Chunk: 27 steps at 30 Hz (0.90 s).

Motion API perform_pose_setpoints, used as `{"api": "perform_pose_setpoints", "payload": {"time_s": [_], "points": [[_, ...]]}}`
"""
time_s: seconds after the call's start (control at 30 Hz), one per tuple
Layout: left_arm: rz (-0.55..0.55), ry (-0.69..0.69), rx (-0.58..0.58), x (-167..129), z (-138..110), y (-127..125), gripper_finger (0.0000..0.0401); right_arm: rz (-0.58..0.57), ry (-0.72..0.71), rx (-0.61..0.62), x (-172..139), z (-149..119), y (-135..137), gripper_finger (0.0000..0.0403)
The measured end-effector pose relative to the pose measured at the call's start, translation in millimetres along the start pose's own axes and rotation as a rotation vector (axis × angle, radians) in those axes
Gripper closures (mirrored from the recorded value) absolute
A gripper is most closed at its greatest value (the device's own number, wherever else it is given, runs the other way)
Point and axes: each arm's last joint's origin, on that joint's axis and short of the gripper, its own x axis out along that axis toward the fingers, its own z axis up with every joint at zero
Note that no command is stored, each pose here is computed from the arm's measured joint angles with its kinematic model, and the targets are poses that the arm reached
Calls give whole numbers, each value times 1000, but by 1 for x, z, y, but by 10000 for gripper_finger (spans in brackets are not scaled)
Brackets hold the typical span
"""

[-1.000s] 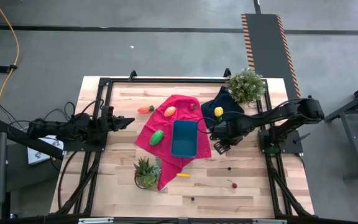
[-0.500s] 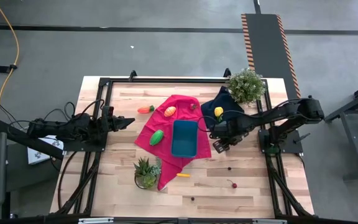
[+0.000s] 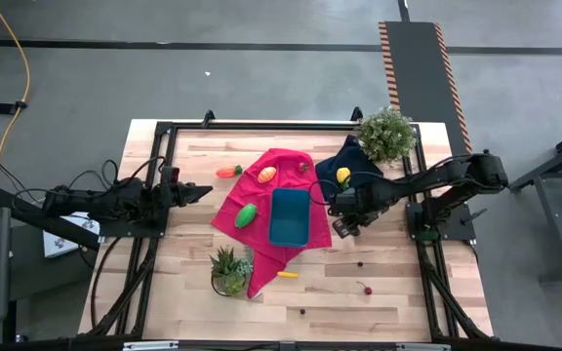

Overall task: Pick and placing Produce into tupperware
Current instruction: Put the blackberry into the blue bin

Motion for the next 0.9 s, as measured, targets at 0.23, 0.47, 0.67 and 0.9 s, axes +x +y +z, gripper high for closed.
{"api": "perform_pose_setpoints", "payload": {"time_s": [0.23, 0.47, 0.67, 0.9], "points": [[-9, 29, 1, 0, -1, 0, 272, -1, 5, -16, 1, -7, 4, 213], [5, 39, 4, 0, -2, 2, 272, -3, 0, -8, 0, -5, 3, 213], [6, 39, 5, 0, -2, 2, 272, -7, -5, 1, 1, -7, 4, 213], [5, 40, 5, 0, -2, 2, 272, -14, -8, 12, 1, -7, 3, 213]]}}
